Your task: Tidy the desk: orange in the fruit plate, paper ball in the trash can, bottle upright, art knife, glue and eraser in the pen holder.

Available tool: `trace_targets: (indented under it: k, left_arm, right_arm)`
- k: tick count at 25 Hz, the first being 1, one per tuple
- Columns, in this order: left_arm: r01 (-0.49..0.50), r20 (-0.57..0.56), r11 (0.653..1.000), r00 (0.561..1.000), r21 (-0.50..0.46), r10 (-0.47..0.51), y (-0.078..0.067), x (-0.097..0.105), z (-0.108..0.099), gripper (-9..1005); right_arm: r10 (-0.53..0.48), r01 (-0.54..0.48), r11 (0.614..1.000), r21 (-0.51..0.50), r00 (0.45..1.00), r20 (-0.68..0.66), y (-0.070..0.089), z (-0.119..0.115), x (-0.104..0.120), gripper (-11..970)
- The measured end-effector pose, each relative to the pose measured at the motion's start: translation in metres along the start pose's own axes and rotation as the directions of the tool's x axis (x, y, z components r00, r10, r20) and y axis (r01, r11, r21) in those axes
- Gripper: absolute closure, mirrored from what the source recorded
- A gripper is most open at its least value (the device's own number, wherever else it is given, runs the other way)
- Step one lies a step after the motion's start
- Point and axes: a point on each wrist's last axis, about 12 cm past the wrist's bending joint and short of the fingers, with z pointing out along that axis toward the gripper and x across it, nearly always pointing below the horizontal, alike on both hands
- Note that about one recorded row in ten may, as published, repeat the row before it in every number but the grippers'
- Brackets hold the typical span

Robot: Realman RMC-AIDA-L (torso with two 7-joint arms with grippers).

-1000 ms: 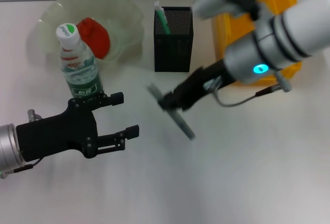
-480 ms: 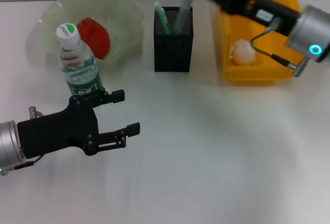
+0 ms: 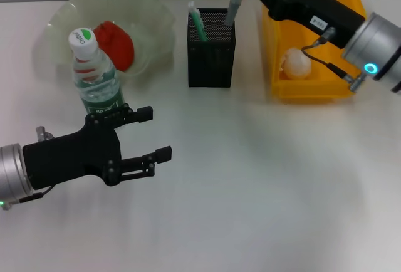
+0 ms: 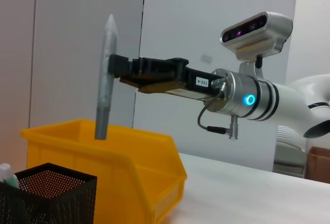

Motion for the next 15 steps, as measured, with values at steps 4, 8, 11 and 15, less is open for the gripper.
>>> trace_targets:
  k: [4,8,11,15]
  left_arm:
    - [-0.001,0.000,1.000,1.000,0.001,0.001,0.000,0.000,0.001,177]
    - [-0.003,0.000,1.000,1.000,0.001,0.003,0.001,-0.001,0.001,177]
    - [-0.007,-0.002,1.000,1.000,0.001,0.007,0.002,-0.002,0.002,177]
    - [-0.010,-0.001,1.000,1.000,0.002,0.010,0.003,-0.003,0.003,177]
  right_arm:
    - [-0.087,0.088,0.996,0.014,0.995,-0.038,-0.001,0.011,0.003,827]
    - [-0.122,0.124,0.992,0.020,0.991,-0.063,-0.002,0.018,0.005,828]
    - [-0.161,0.163,0.986,0.014,0.982,-0.098,-0.002,0.024,0.008,829]
    - [-0.215,0.217,0.976,-0.011,0.960,-0.177,0.000,0.034,0.015,829]
